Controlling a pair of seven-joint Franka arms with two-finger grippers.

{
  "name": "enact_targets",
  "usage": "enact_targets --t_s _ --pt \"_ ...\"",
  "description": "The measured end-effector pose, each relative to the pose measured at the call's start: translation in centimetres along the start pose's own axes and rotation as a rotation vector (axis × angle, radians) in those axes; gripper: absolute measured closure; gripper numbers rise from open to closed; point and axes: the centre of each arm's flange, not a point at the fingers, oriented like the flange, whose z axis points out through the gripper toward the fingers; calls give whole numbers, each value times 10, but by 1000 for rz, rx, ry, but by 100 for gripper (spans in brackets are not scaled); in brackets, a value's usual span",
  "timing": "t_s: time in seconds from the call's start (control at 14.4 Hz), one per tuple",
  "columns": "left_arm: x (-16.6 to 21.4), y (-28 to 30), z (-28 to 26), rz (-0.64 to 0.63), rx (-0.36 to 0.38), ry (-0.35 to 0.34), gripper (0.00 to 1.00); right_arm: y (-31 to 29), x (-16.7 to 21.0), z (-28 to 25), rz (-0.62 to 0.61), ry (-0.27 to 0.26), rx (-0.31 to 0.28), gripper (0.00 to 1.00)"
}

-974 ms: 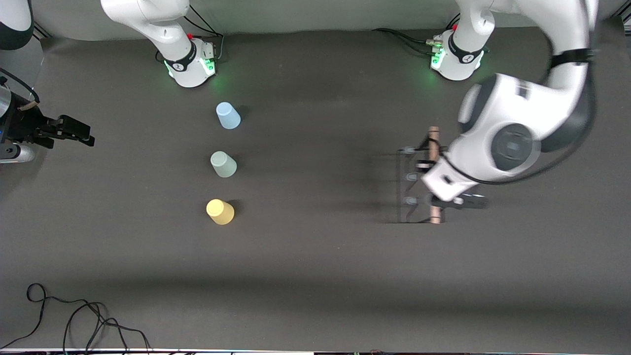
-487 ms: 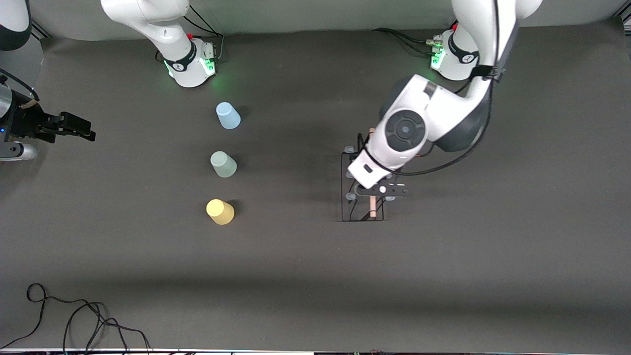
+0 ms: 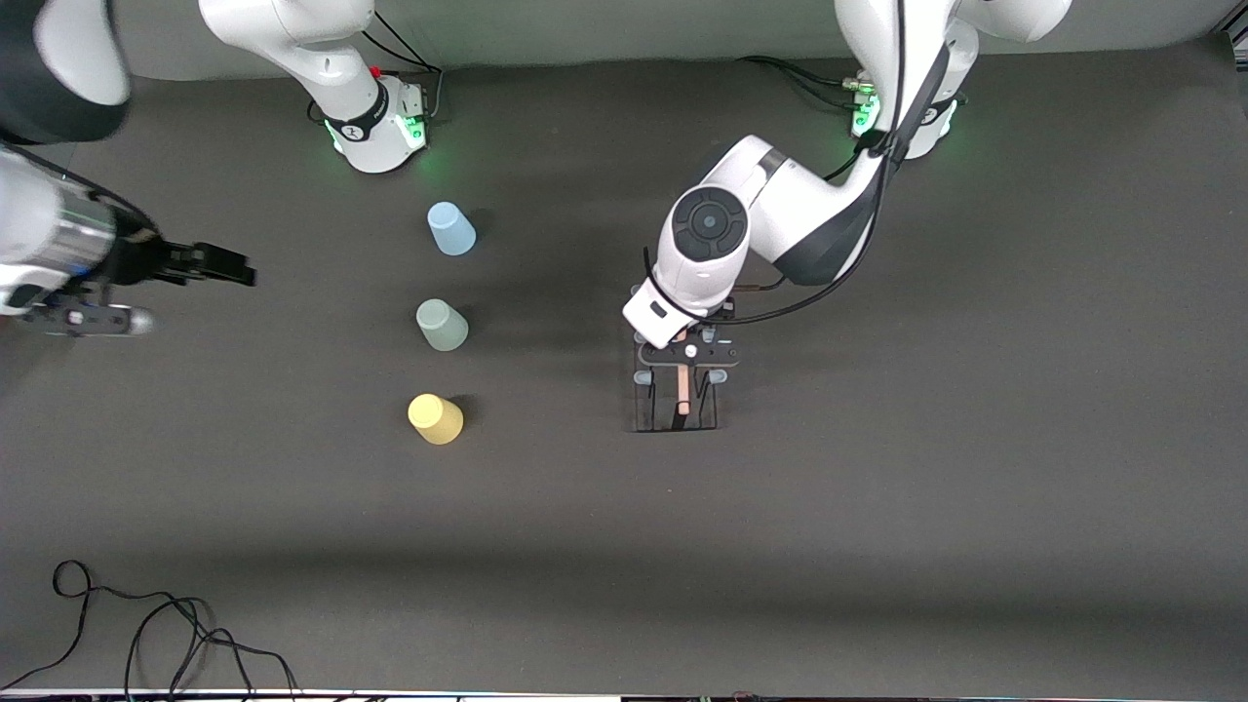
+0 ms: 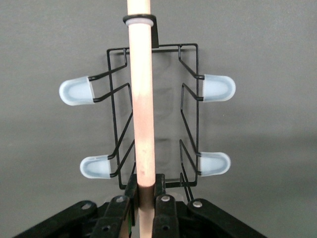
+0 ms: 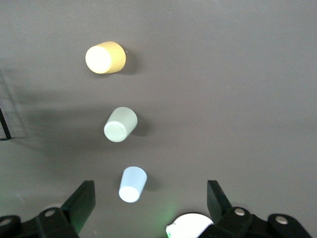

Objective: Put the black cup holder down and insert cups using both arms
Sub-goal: 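Lower the holder and open the left gripper while the right gripper reaches, then grasp the mint green cup with the right gripper while the left withdraws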

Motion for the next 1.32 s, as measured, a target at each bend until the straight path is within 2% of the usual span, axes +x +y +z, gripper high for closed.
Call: enact_targets --t_s 0.42,0.49,0.77,0.97,1.04,1.32 --pt "6 3 12 -56 -11 17 84 -85 -7 81 96 47 -21 0" --pt "6 3 12 -85 -12 19 79 -94 -9 96 104 51 -24 0" --pt "8 3 6 -131 -16 27 36 -98 -13 144 108 68 -25 0" --pt "17 -5 -26 -153 -18 33 5 -95 -15 173 107 90 -20 0" --pt "24 -14 -47 -172 -16 29 0 -96 -17 184 104 97 -20 0" --pt "52 -81 -140 -259 -2 1 0 -103 -24 231 79 129 -21 0"
